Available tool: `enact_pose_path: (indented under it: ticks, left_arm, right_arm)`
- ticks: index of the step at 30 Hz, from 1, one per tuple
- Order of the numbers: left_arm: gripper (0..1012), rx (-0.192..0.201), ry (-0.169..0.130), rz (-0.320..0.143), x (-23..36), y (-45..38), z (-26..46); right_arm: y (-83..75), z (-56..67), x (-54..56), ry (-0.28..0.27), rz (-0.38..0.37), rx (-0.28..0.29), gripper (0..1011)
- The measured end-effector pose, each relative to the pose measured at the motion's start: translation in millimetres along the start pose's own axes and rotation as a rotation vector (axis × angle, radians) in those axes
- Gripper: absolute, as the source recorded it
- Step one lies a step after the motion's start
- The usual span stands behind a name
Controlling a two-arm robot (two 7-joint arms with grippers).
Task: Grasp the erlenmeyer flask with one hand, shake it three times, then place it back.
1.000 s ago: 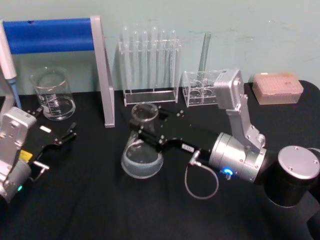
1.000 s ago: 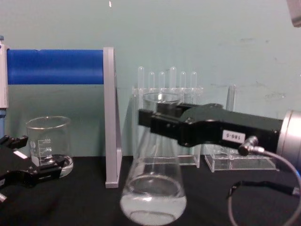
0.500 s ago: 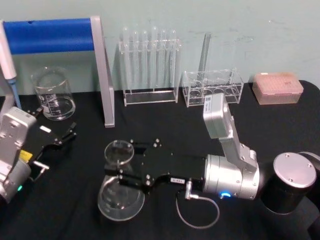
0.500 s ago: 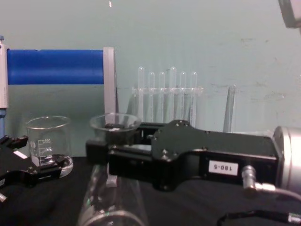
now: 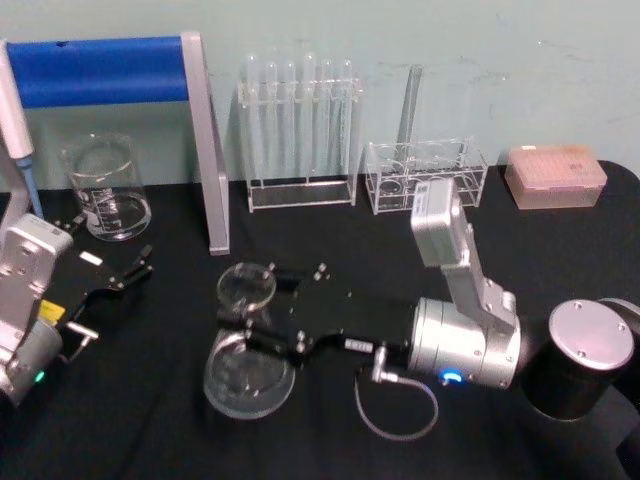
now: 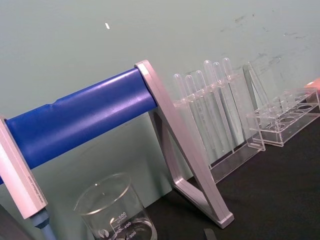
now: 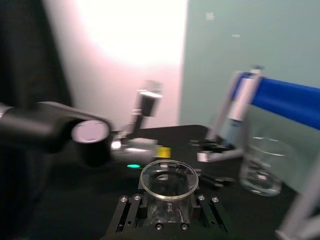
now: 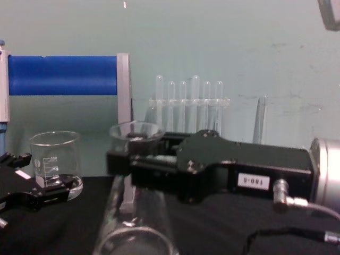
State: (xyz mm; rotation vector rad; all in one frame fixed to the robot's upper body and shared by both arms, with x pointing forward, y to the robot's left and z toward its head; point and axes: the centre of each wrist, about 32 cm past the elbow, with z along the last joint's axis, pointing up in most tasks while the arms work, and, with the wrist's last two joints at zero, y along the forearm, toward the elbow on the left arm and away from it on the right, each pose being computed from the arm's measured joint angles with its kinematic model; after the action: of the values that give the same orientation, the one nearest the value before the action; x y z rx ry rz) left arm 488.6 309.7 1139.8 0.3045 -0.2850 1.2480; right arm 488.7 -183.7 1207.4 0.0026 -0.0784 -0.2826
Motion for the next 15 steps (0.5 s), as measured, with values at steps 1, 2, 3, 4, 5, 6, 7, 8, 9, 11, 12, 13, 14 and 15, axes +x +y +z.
enact_pose_path:
  ticks: [1, 2, 3, 4, 5, 6, 7, 8, 9, 11, 12, 13, 14, 15]
  left_arm:
    - [1001, 0.0, 0.0, 0.0, 0.0, 0.0, 0.0]
    - [1001, 0.0, 0.0, 0.0, 0.0, 0.0, 0.0]
    - [1001, 0.0, 0.0, 0.0, 0.0, 0.0, 0.0]
    - [1001, 0.0, 0.0, 0.0, 0.0, 0.0, 0.0]
    - [1001, 0.0, 0.0, 0.0, 0.0, 0.0, 0.0]
    - [1001, 0.0, 0.0, 0.0, 0.0, 0.0, 0.0]
    - [1001, 0.0, 0.0, 0.0, 0.0, 0.0, 0.0]
    - [1000, 0.0, 0.0, 0.0, 0.0, 0.0, 0.0]
    - [1001, 0.0, 0.0, 0.0, 0.0, 0.0, 0.0]
    - [1001, 0.0, 0.0, 0.0, 0.0, 0.0, 0.0]
    - [1001, 0.0, 0.0, 0.0, 0.0, 0.0, 0.0]
    - [1001, 0.0, 0.0, 0.0, 0.0, 0.0, 0.0]
    - [1001, 0.0, 0.0, 0.0, 0.0, 0.0, 0.0]
    - [1001, 0.0, 0.0, 0.0, 0.0, 0.0, 0.0]
  right_arm:
    - [-0.5, -0.2, 1.5, 0.0, -0.021, 0.001, 449]
    - [-0.8, -0.2, 2.6, -0.001, -0.039, 0.001, 449]
    - [-1.4, -0.3, 4.9, -0.004, -0.082, 0.001, 449]
    - [-1.5, -0.4, 6.0, -0.006, -0.105, 0.001, 449]
    - [-1.7, -0.3, 7.1, -0.01, -0.126, 0.002, 449]
    - [-2.2, 0.2, 9.7, -0.017, -0.179, 0.003, 449]
    - [-2.6, 0.3, 10.9, -0.021, -0.21, 0.003, 449]
    - [-3.0, 0.1, 12.0, -0.024, -0.242, 0.003, 449]
    - [-3.6, -0.3, 13.9, -0.027, -0.307, 0.0, 449]
    - [-4.2, -0.4, 15.7, -0.029, -0.369, -0.002, 449]
    - [-4.3, -0.5, 17.1, -0.031, -0.424, -0.004, 449]
    - [-4.4, -0.6, 17.7, -0.032, -0.454, -0.005, 449]
    - [-4.4, -0.6, 18.3, -0.033, -0.479, -0.006, 449]
    - [-4.4, -0.7, 18.8, -0.033, -0.516, -0.008, 449]
